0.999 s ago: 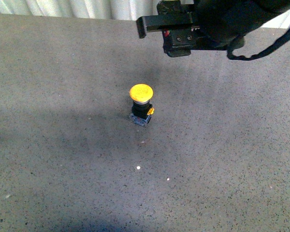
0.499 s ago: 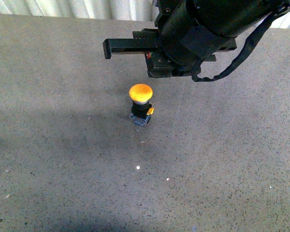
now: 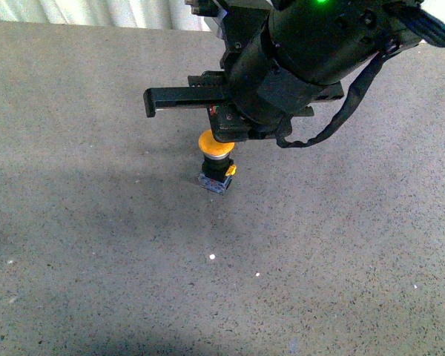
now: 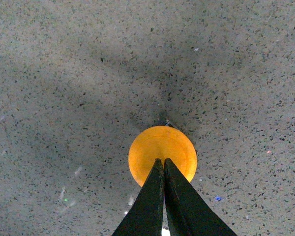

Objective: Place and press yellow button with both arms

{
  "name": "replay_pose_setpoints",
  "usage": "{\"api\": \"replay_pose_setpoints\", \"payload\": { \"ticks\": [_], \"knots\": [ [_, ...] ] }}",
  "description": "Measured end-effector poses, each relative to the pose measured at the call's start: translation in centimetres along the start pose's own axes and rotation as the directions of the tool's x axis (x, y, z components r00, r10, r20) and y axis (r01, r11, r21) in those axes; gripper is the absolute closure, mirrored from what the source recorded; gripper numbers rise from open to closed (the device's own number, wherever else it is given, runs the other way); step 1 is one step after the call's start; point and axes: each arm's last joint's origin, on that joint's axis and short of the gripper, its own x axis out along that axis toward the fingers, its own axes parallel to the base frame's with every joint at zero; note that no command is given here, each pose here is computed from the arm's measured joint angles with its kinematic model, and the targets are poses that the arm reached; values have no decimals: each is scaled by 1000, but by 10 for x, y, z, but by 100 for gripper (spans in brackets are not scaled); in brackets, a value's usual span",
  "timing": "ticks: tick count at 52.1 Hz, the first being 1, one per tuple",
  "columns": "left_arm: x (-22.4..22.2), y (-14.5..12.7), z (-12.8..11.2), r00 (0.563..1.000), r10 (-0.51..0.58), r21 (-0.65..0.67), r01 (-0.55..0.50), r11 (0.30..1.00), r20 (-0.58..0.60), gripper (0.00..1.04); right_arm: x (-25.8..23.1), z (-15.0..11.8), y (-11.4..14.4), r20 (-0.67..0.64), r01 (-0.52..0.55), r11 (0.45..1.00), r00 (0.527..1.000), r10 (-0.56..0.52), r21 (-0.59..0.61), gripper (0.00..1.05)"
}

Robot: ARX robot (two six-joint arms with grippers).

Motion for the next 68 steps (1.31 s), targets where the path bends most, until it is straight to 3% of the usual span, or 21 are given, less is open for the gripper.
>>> {"api": "replay_pose_setpoints", "payload": {
  "ticks": [37, 46, 53, 55, 59, 63, 68],
  "knots": [
    [0, 0, 0, 1000, 3, 0, -3, 1000, -3, 103, 15, -4, -7, -46, 2, 997, 999, 1, 73, 103],
    [0, 0, 0, 1000, 3, 0, -3, 1000, -3, 103, 7, -2, -10, 40, -26, 994, 999, 22, 105, 103],
    [0, 0, 0, 1000, 3, 0, -3, 1000, -3, 103, -28, 4, -23, 195, 23, 994, 980, -44, 109, 103],
    [0, 0, 0, 1000, 3, 0, -3, 1000, -3, 103, -49, 10, -28, 270, 44, 994, 960, -71, 103, 101],
    [0, 0, 0, 1000, 3, 0, -3, 1000, -3, 103, -97, 14, -37, 431, 77, 992, 896, -111, 97, 87],
    [0, 0, 0, 1000, 3, 0, -3, 1000, -3, 103, -135, -1, -51, 732, 219, 967, 636, -245, 133, 104],
    [0, 0, 0, 1000, 3, 0, -3, 1000, -3, 103, -149, -28, -65, 814, 242, 959, 522, -256, 146, 103]
  ]
}}
